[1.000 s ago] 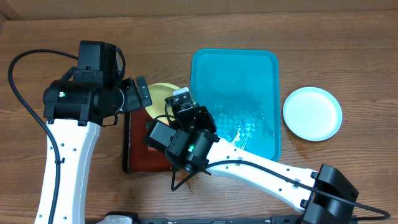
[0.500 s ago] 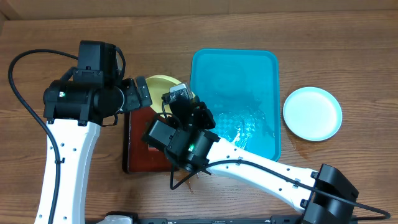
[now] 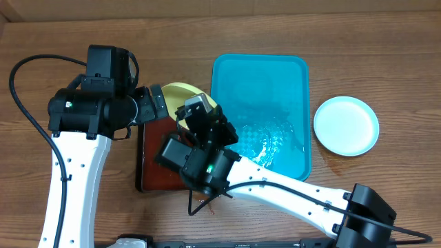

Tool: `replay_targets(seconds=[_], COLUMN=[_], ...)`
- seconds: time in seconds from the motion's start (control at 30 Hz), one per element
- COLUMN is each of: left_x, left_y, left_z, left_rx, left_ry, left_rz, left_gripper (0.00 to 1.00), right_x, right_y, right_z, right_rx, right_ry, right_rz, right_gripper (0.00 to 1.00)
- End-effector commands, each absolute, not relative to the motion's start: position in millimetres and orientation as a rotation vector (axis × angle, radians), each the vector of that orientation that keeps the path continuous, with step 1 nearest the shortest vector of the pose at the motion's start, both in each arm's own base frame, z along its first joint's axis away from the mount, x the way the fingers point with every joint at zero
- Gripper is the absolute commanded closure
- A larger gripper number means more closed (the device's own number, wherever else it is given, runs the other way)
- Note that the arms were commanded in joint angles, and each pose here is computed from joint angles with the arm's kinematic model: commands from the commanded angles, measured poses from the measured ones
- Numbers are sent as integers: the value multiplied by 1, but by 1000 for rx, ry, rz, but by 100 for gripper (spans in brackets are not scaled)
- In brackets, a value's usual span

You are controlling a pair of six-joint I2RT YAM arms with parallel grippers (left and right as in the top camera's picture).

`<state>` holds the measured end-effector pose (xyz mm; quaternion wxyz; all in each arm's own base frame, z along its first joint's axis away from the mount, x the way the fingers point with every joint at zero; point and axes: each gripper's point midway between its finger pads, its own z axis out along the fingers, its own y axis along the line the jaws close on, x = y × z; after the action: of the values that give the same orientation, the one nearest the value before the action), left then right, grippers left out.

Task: Clean dirty plates on tray and stack at the side
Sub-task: 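Lift the yellow plate with the right gripper and tilt it over the black tray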

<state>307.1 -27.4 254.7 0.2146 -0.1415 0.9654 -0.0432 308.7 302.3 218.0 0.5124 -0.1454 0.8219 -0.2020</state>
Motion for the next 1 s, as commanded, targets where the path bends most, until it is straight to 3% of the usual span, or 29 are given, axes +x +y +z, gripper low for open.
replay_targets(seconds=[0.0, 0.97], left_x=[308, 308], left_y=[-25, -25], left_z=[260, 260], left_rx=[-390, -389], left_ry=[2659, 2660], left_rz=[-105, -105], left_gripper=[0, 0], right_x=[302, 301], right_y=[307, 306], right_z=[232, 236], right_rx=[-336, -314], right_ry=[1928, 1901], right_rz=[-486, -499], right_gripper=[96, 96])
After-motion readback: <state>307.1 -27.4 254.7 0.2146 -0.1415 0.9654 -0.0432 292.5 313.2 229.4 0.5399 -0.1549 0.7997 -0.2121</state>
